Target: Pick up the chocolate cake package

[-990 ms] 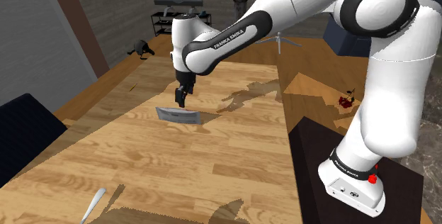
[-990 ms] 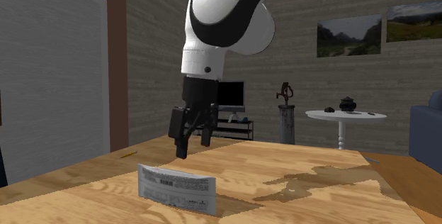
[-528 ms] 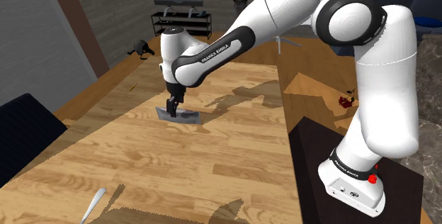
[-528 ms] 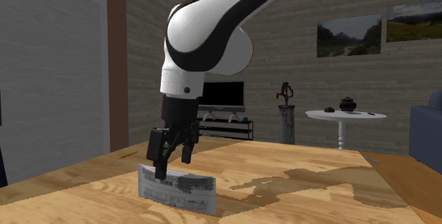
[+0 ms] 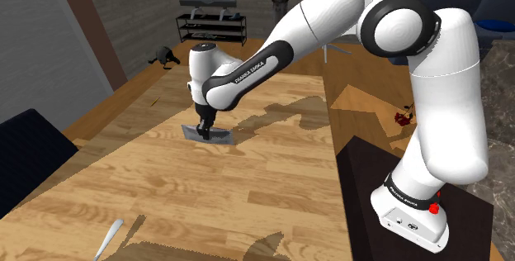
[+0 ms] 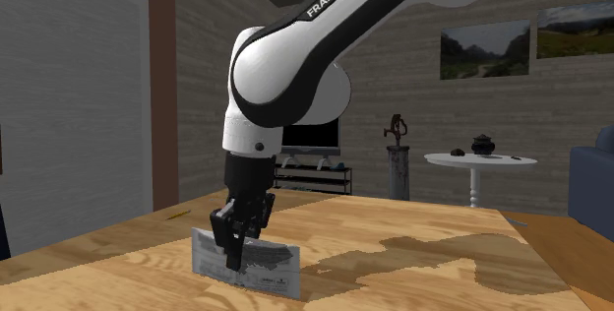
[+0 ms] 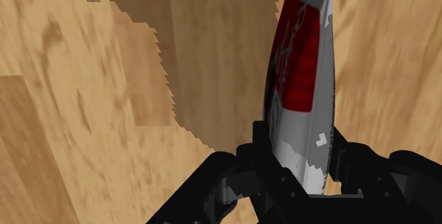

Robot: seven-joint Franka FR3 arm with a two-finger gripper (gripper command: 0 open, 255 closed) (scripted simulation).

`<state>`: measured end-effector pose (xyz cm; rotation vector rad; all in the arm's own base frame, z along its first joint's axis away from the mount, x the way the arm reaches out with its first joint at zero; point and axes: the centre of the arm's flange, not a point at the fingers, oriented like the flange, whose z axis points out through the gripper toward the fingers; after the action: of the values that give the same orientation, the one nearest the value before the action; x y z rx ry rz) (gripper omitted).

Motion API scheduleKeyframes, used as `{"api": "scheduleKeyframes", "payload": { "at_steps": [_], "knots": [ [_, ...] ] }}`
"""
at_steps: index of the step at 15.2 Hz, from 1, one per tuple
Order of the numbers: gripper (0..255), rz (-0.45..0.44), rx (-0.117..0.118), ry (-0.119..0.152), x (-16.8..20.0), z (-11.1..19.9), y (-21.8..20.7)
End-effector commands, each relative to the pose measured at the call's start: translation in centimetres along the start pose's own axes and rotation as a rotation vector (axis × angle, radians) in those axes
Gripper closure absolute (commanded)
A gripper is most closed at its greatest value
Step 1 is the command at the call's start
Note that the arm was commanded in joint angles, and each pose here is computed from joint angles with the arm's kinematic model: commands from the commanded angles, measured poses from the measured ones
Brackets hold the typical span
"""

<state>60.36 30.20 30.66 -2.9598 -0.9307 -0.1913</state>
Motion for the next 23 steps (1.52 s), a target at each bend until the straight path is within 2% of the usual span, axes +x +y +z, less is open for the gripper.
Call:
{"api": "scheduleKeyframes", "payload": {
  "at_steps": [1, 8, 23],
  "knots": [
    [255, 0.000, 0.000, 0.000, 0.0, 0.1, 0.0],
    [255, 0.000, 0.000, 0.000, 0.0, 0.0, -0.1],
    [255, 0.000, 0.000, 0.000, 1.0, -7.9, 0.0]
  ]
}}
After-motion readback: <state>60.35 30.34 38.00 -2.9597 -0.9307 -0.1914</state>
